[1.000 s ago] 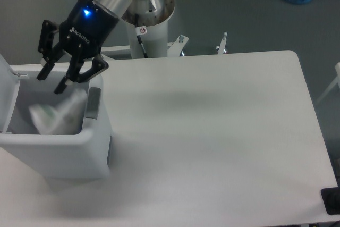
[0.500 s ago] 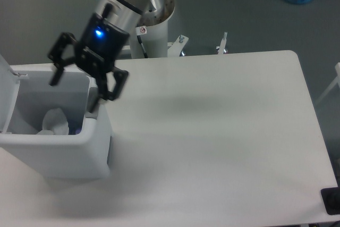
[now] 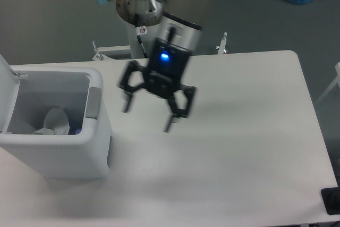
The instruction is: Place the trash in the trash can
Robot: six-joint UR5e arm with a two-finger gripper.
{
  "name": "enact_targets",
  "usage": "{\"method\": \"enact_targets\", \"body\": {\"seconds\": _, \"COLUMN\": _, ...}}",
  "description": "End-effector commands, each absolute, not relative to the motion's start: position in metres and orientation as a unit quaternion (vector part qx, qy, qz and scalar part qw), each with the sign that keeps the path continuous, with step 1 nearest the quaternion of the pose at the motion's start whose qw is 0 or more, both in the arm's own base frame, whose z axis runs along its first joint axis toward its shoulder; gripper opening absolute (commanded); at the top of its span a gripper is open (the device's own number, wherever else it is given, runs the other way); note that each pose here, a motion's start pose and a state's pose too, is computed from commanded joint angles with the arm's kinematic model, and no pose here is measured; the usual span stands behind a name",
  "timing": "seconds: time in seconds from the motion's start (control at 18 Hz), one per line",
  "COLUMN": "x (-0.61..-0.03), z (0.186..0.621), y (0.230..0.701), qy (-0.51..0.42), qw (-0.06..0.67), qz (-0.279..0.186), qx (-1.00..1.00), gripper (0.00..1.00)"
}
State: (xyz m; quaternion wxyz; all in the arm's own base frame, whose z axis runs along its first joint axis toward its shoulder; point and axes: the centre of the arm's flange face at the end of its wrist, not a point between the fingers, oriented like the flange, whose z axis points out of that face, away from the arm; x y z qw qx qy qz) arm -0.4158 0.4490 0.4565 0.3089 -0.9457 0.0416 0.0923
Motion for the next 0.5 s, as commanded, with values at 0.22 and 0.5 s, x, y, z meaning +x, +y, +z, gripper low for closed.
{"method": "enact_targets", "body": {"seconds": 0.22, "x": -0.441, "z": 0.444, "y": 0.451, "qy": 0.056, "qw": 0.269, "qz": 0.117, "qx": -0.954, "gripper": 1.00}}
{"method": "enact_targets", "body": {"seconds": 0.5, "x": -0.461, "z": 0.427, "y": 0.444, "qy": 0.075, "qw": 0.206, "qz": 0.135, "qx": -0.966, "gripper": 1.00}}
